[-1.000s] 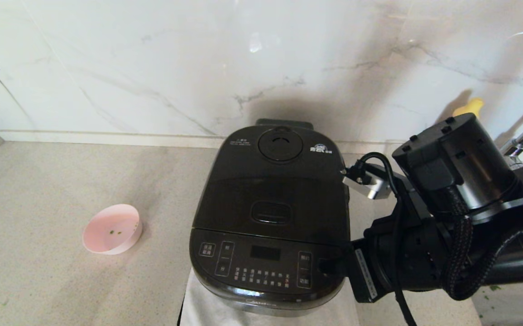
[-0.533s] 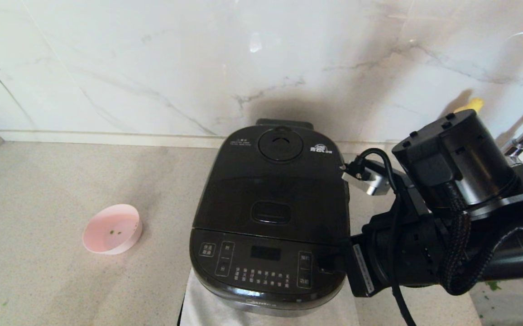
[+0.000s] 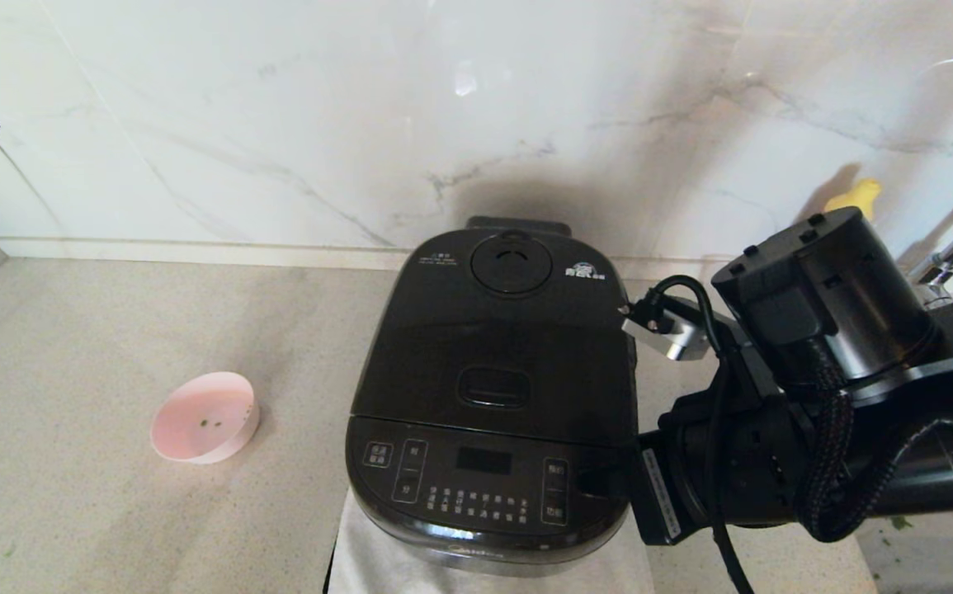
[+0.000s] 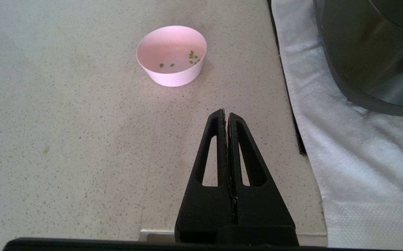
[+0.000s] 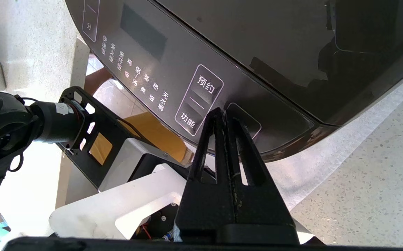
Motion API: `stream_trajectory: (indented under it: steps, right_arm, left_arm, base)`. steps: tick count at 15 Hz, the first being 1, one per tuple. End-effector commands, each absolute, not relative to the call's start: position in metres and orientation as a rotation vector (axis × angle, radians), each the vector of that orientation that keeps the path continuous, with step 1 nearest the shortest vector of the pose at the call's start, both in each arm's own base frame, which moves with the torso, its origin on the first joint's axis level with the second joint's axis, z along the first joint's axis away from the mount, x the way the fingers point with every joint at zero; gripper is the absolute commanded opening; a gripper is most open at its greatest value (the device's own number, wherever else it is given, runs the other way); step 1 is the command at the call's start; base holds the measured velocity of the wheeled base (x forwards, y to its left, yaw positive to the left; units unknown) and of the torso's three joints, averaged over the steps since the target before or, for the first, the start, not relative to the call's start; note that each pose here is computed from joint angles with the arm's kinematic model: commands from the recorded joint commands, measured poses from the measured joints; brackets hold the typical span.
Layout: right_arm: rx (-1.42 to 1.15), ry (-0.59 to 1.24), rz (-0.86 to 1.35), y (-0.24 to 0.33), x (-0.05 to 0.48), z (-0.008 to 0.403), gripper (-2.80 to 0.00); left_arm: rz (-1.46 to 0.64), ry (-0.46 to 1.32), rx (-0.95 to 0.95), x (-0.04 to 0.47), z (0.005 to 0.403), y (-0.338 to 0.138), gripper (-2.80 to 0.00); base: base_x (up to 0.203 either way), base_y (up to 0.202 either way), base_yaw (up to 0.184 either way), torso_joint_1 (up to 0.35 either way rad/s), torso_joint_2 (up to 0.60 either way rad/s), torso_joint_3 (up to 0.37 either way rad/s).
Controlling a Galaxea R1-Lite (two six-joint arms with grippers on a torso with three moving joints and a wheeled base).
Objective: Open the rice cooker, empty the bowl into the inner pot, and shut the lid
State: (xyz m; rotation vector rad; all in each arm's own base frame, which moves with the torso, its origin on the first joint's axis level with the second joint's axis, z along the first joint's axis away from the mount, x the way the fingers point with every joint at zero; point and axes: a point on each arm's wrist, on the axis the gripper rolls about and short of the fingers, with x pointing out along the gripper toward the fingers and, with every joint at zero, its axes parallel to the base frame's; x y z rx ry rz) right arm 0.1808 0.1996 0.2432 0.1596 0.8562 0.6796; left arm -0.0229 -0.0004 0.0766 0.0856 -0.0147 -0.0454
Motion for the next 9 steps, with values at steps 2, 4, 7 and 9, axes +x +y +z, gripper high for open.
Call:
stream_trajectory:
  steps: [2,4,7,9]
  right_arm:
    - [0.158,0.864,0.676,0.2,0.181,0.242,-2.8]
    - [0.157,0.869,0.672,0.2,0.183,0.24,-2.8]
    - [0.171,0.838,0.679,0.198,0.181,0.249,-2.8]
    - [0.194,0.784,0.697,0.194,0.178,0.266,-2.8]
  left_arm:
    - [-0.046,-0.008,0.086,-0.022,0.075,0.0,-2.8]
    - [-0.046,-0.008,0.086,-0.022,0.075,0.0,-2.8]
    - [-0.047,-0.008,0.086,-0.022,0.075,0.0,-2.8]
    - [-0.046,-0.008,0.086,-0.022,0.075,0.0,-2.8]
  base:
    - [0.0,0.0,0.0,0.0,0.0,0.0]
    - [0.0,0.0,0.0,0.0,0.0,0.0]
    - [0.0,0.0,0.0,0.0,0.0,0.0]
    - [0.0,0.0,0.0,0.0,0.0,0.0]
